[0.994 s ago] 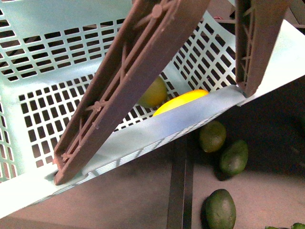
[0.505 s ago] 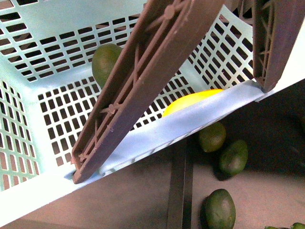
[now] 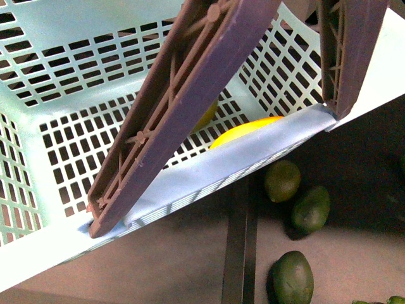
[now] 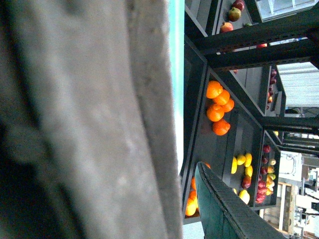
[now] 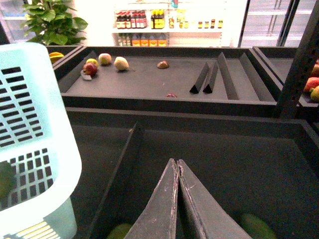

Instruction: Pick mango and avocado into basket

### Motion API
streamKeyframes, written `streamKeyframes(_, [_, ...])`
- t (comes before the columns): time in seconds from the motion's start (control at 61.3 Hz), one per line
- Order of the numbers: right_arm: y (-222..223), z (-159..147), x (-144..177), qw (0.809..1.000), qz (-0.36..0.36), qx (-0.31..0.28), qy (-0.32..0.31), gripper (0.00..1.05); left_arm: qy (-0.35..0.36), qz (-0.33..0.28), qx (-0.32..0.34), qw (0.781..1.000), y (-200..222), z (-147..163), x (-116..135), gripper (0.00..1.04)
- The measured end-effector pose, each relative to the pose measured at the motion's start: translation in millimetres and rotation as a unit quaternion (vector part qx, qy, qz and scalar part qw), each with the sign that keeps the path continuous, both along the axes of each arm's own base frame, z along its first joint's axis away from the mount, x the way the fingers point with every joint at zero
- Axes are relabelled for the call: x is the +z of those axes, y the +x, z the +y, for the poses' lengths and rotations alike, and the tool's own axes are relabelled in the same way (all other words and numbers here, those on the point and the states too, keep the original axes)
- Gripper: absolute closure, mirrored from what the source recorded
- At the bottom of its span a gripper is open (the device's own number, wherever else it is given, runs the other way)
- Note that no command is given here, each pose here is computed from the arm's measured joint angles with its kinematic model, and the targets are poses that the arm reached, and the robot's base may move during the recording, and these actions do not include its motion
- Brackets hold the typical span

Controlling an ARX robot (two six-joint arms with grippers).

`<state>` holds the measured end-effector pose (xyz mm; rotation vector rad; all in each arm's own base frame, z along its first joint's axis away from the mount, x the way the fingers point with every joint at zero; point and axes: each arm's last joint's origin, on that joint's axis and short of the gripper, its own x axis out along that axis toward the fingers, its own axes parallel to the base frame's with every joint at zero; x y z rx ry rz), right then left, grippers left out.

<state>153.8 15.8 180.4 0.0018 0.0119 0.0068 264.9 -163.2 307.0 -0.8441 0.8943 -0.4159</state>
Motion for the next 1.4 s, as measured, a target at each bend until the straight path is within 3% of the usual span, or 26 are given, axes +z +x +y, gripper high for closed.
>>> streamKeyframes(0.228, [-16,-15,-8,1.0,0.0,-0.005,0.001,1.03,0.0,0.0,-0.001,1.0,0,0,0,0.76])
streamKeyframes(1.402, [-48,-15,-10,1.0,-0.011,-0.003,0.001,1.03,0.0,-0.001,-0.001,1.0,0,0,0,0.76])
